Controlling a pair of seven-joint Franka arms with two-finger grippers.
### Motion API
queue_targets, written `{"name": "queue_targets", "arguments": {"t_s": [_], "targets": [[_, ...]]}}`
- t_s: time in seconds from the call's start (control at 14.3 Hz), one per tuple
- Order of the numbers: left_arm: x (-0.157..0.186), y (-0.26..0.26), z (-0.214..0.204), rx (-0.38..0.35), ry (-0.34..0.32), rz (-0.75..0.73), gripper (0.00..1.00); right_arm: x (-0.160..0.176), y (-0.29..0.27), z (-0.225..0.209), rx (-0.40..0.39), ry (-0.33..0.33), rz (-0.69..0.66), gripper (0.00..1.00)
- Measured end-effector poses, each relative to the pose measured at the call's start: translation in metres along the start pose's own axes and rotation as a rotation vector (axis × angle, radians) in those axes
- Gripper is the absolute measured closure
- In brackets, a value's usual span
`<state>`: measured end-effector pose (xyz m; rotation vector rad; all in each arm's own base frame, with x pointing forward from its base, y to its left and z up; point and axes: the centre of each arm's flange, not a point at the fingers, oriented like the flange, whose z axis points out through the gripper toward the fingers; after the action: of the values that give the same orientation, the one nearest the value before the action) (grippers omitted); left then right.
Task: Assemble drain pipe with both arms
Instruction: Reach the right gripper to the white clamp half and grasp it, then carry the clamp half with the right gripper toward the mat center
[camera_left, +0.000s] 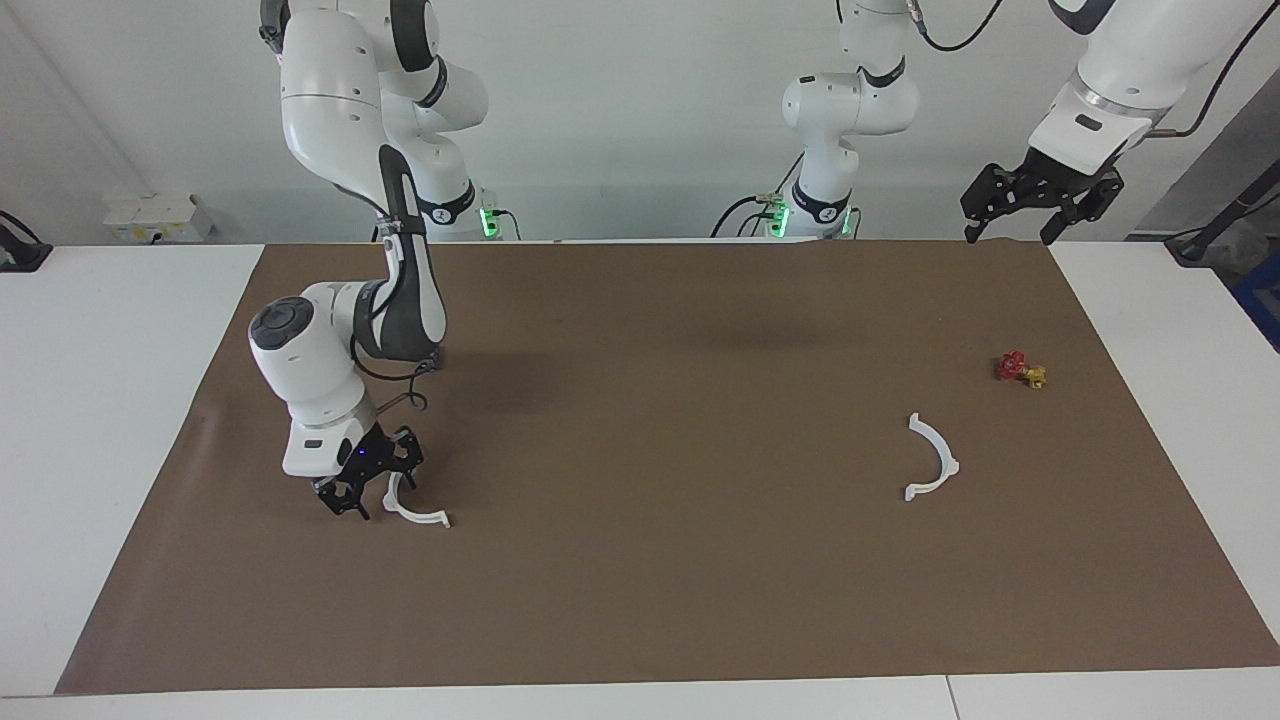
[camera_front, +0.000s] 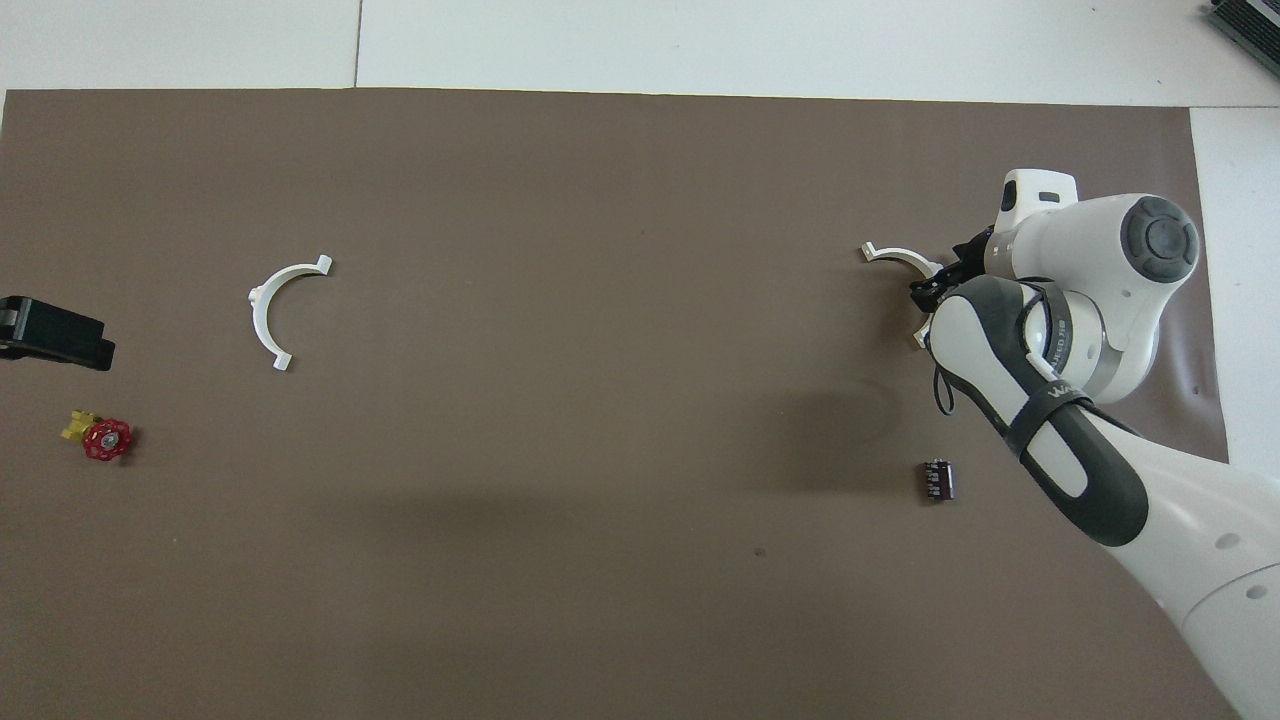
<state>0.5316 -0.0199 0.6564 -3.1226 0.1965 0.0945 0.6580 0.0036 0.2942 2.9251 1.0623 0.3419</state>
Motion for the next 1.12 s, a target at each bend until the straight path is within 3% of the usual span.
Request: {"name": "queue_targets", "arguments": {"t_s": [0.49, 0.56, 0.63, 0.77, 0.84, 0.91, 1.12], "targets": [[0.0, 0.0, 0.0, 0.0, 0.0, 0.0, 0.0, 0.002, -0.0022, 0.0079, 0.009, 0.013, 0.021, 0.31], [0.0, 0.0, 0.0, 0.0, 0.0, 0.0, 0.0, 0.0015, -0.0016, 0.0081, 0.008, 0.012, 0.022, 0.41], [0.0, 0.0, 0.0, 0.0, 0.0, 0.0, 0.0, 0.0012, -0.0011, 0.0081, 0.008, 0.012, 0.023, 0.41], [0.0, 0.0, 0.0, 0.0, 0.0, 0.0, 0.0, 0.0016, -0.0011, 0.0077, 0.008, 0.014, 0.024, 0.59], [0.0, 0.0, 0.0, 0.0, 0.0, 0.0, 0.0, 0.0021, -0.001, 0.0073, 0.008, 0.016, 0.025, 0.74], [0.0, 0.0, 0.0, 0.0, 0.0, 0.0, 0.0, 0.0024, -0.0002, 0.0066, 0.008, 0.018, 0.027, 0.79], [0.0, 0.0, 0.0, 0.0, 0.0, 0.0, 0.0, 0.0101, 0.0005, 0.0005, 0.006, 0.033, 0.047, 0.79]]}}
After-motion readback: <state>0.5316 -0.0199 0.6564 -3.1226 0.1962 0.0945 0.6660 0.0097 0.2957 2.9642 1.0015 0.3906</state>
